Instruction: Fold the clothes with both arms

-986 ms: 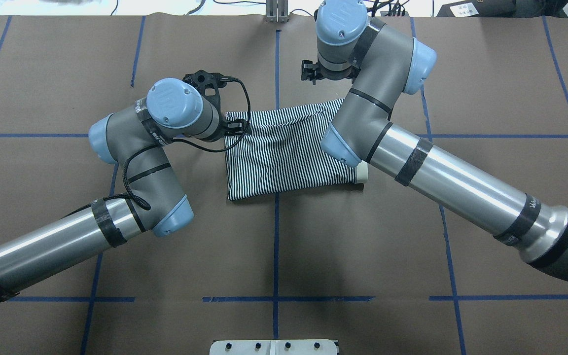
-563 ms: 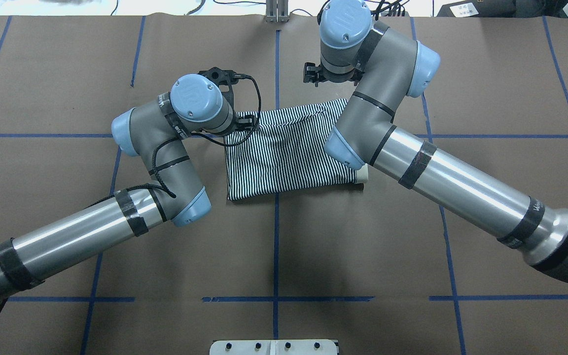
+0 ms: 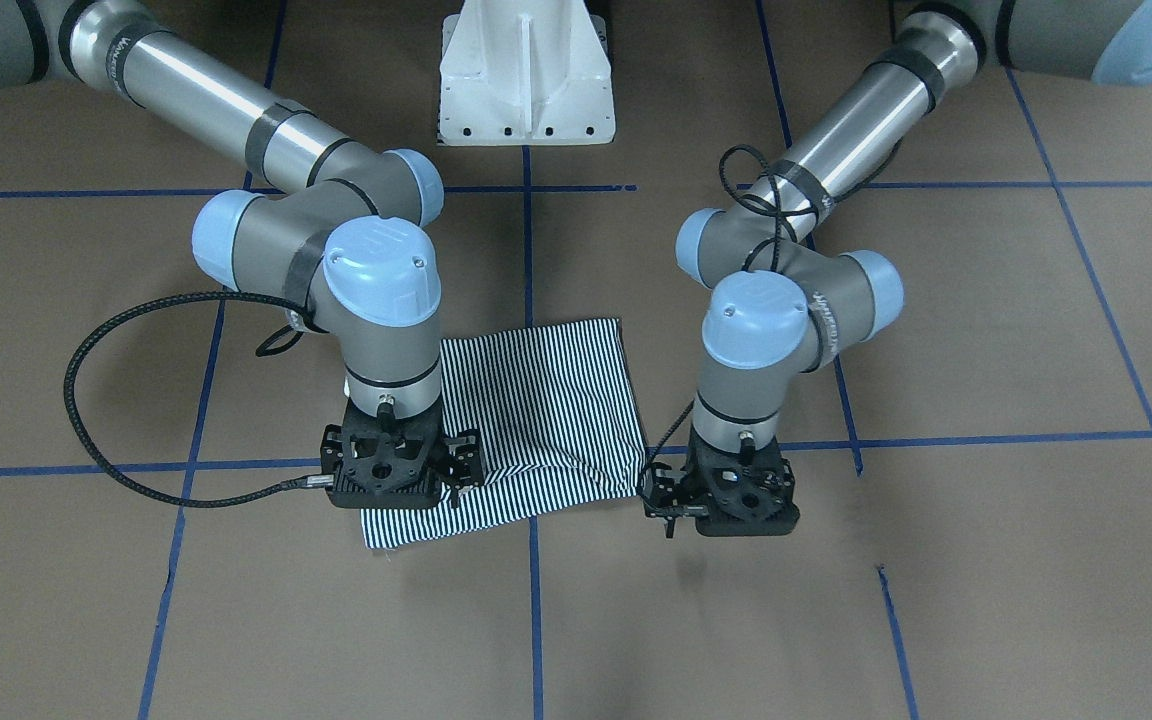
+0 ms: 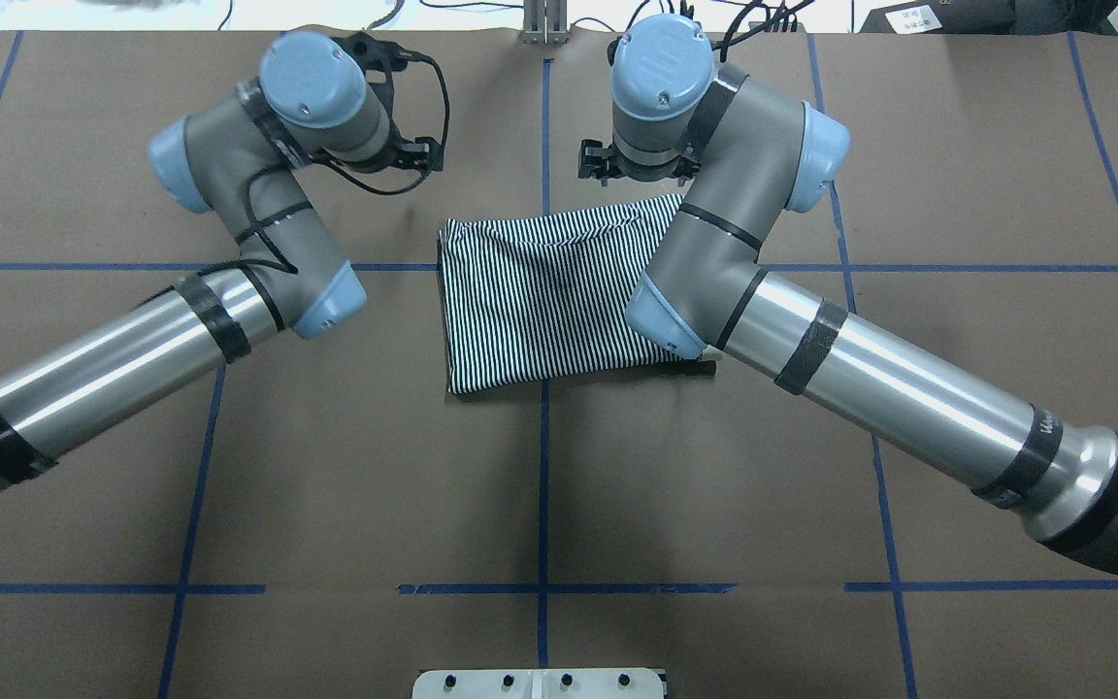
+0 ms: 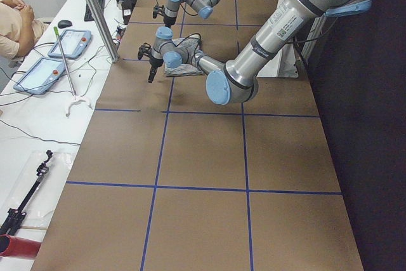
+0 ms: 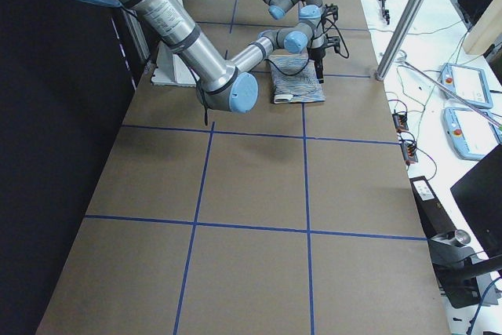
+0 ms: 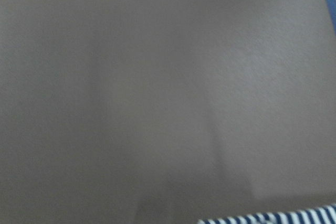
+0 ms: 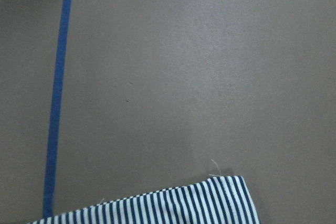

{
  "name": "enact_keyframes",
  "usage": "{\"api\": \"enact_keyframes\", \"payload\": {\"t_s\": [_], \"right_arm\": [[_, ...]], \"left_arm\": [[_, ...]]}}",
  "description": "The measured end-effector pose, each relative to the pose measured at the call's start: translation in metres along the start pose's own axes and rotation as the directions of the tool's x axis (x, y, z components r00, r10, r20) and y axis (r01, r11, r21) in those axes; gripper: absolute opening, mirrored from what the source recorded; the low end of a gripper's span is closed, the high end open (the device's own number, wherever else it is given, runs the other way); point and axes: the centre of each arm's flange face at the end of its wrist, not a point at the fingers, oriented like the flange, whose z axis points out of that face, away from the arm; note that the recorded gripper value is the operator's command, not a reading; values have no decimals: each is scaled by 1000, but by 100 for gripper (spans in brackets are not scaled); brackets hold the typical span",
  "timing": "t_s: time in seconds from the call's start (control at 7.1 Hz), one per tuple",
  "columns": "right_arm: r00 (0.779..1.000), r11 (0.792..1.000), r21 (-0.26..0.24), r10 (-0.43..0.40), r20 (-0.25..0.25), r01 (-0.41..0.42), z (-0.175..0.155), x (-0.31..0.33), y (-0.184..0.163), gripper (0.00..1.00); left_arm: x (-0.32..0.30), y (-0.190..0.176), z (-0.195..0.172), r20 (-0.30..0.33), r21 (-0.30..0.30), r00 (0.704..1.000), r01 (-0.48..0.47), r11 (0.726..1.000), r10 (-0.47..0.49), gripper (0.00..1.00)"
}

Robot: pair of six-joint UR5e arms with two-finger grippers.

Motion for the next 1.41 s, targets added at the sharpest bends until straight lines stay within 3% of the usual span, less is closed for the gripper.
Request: {"api": "enact_keyframes", "payload": {"t_s": [0.28,0.56,0.99,1.41], "right_arm": [[999,998,21,53,6,-53,6,-23,34,54],[998,997,63,50,-31,-48,24,-27,54,54],[996,993,107,48,-75,-40,39,-26,53,51],[996,989,133,69,-60,-61,49,-26,50,55]], "left_arm": [[-70,-10,-37,-76,-2,989,-128,992,128,100],[-95,-2,-47,-100,5,983,-153,988,153,100],[-99,1,-46,-102,3,984,-149,989,148,100],[-98,3,-45,-103,0,984,-147,989,147,100]]}}
